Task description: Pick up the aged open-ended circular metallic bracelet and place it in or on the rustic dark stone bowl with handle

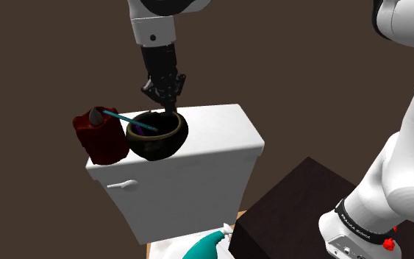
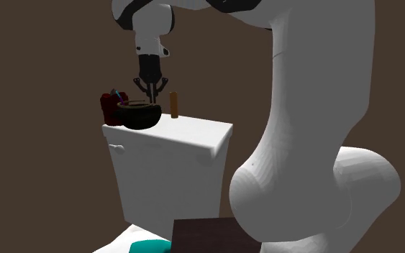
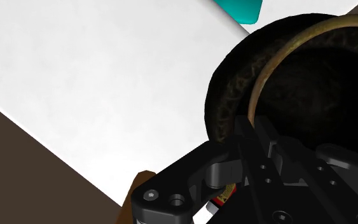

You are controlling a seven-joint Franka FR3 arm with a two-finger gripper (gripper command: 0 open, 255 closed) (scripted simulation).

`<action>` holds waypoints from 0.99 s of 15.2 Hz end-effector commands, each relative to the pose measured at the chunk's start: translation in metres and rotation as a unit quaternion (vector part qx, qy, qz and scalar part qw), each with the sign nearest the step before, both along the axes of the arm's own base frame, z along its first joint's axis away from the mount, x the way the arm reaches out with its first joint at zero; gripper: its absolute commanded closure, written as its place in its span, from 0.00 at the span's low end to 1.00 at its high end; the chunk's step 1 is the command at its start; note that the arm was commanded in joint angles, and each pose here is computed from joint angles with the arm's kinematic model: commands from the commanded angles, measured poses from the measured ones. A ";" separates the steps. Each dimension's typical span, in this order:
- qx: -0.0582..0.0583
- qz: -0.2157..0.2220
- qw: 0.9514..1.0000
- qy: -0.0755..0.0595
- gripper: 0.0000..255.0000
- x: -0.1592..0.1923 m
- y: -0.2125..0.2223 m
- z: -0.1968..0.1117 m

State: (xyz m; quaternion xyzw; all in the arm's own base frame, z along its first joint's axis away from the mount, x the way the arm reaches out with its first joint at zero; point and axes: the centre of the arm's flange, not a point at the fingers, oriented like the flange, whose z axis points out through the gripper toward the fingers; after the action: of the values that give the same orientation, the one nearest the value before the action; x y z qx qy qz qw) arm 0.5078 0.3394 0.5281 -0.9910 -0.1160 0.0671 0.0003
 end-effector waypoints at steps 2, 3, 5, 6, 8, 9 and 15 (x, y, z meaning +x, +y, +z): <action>0.000 0.000 1.000 0.000 1.00 0.000 0.000 -0.002; 0.000 0.000 1.000 0.000 1.00 0.000 0.000 -0.002; 0.000 0.000 1.000 0.000 1.00 0.000 0.000 -0.002; 0.000 0.000 1.000 0.000 1.00 0.000 0.000 -0.002; 0.000 0.000 1.000 0.000 0.00 0.000 0.000 -0.002; 0.000 0.000 1.000 0.000 0.00 0.000 0.000 -0.002; 0.000 0.000 1.000 0.000 0.00 0.006 0.001 0.038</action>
State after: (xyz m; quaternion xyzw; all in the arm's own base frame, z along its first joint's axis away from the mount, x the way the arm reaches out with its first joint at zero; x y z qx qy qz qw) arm 0.5129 0.3406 0.5547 -0.9910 -0.1161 0.0662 0.0008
